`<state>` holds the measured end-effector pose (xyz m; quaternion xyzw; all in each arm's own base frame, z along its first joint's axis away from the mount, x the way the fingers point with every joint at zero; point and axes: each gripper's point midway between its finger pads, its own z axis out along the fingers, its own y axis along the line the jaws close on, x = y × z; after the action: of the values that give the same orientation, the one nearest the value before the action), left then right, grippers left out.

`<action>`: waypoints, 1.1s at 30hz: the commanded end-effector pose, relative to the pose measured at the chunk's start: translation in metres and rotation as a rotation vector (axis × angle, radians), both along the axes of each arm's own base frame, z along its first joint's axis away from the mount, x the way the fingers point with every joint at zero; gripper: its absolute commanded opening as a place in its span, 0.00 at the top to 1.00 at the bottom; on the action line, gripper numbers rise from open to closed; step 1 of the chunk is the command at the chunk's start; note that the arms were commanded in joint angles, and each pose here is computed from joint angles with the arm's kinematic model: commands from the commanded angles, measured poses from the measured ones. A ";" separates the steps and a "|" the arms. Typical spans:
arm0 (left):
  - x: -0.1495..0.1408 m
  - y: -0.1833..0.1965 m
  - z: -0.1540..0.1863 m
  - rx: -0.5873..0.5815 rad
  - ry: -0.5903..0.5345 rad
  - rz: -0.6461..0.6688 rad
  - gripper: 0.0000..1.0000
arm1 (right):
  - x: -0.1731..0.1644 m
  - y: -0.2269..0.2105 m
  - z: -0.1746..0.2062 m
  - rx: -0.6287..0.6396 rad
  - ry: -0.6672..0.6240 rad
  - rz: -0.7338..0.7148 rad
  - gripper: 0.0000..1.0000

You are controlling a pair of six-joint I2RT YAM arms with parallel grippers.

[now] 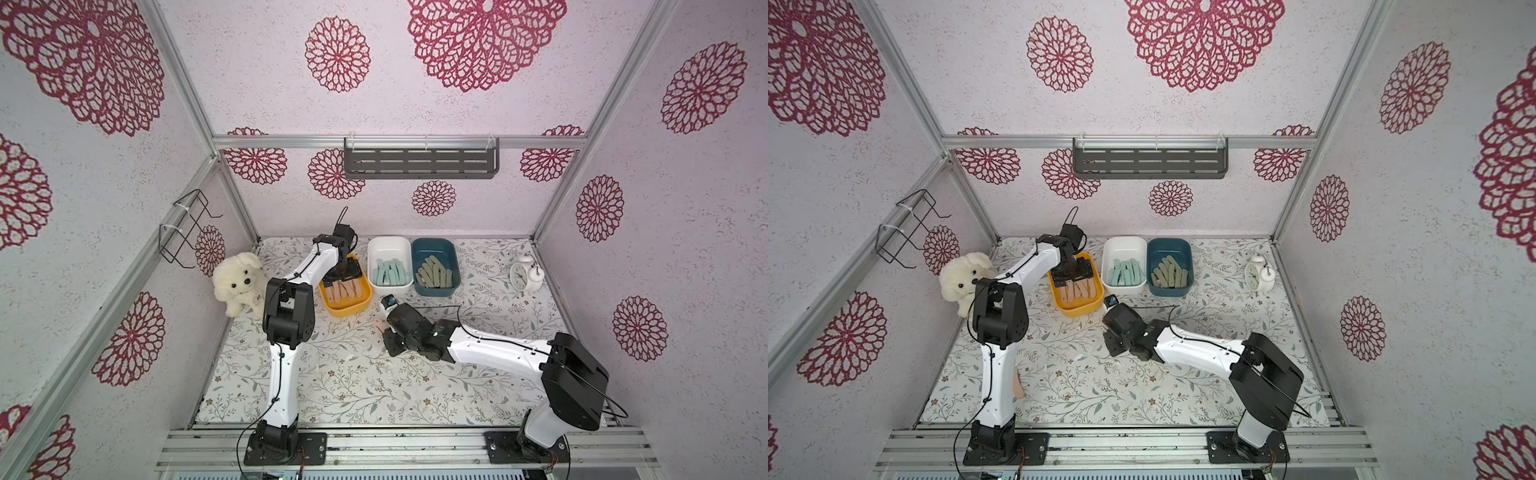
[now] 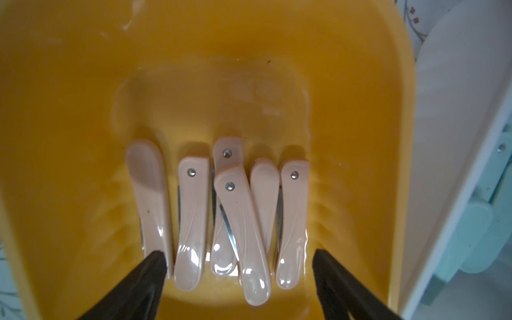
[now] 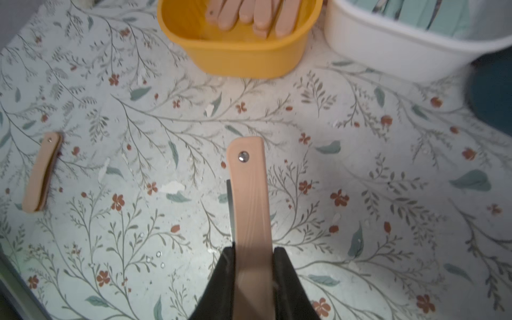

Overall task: Place the fruit knives into the storage box by color
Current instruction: Place the fruit knife in the storage box, then pick up the fruit knife from the center of the board.

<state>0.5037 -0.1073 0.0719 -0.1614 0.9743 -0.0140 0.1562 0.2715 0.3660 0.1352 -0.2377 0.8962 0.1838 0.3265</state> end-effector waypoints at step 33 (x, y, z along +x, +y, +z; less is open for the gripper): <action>-0.312 0.126 0.023 0.056 0.082 0.664 0.03 | 0.133 0.147 0.102 0.075 -0.143 0.180 0.23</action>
<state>0.1956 0.0160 0.1123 -0.4139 0.8997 0.0724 0.1182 0.4444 0.5141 0.2037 -0.2861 0.8429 0.2227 0.3976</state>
